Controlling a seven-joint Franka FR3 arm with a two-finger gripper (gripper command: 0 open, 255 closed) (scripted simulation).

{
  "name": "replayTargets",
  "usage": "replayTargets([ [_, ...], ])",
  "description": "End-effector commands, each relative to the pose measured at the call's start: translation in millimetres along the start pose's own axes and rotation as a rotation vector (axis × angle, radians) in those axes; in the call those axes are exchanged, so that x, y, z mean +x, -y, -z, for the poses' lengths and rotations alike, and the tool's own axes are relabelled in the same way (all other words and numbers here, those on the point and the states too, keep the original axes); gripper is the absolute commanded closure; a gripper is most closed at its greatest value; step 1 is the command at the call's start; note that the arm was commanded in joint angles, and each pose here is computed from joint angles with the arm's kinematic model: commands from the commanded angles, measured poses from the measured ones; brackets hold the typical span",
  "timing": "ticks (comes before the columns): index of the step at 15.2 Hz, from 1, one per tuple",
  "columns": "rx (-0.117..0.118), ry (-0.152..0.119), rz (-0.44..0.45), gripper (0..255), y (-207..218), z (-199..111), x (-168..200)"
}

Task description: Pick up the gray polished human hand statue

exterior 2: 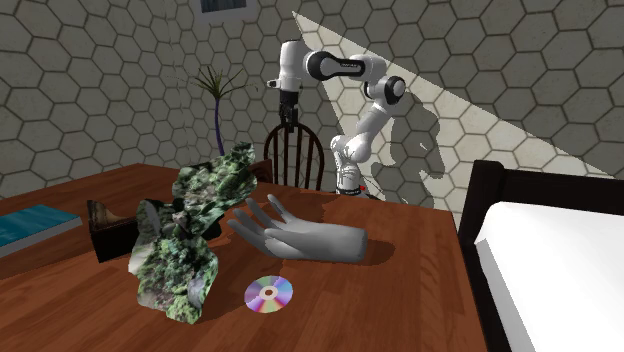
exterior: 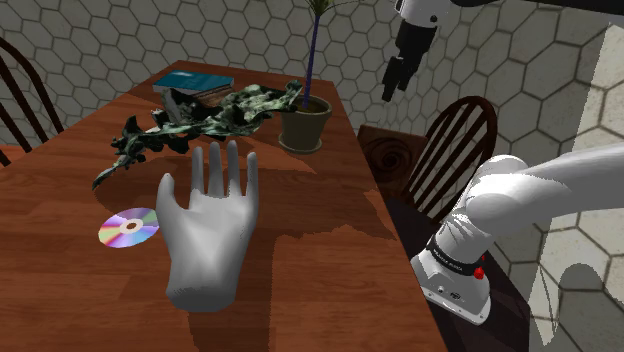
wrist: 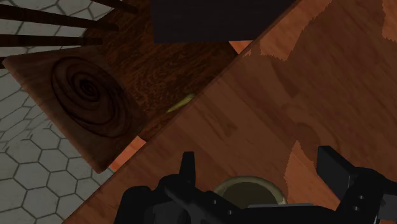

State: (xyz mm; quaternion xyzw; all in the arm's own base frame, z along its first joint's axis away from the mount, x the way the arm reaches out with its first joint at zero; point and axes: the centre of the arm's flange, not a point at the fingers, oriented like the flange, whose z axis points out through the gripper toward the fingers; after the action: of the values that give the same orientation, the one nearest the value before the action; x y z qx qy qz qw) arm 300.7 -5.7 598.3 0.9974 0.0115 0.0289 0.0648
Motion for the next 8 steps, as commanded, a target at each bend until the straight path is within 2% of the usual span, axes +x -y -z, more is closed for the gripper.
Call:
replayTargets([
  [1,0.000,0.000,0.000,0,0.0,0.0,0.0],
  [8,0.024,-0.016,-0.049,0,84.2,-21.0,17.3],
])
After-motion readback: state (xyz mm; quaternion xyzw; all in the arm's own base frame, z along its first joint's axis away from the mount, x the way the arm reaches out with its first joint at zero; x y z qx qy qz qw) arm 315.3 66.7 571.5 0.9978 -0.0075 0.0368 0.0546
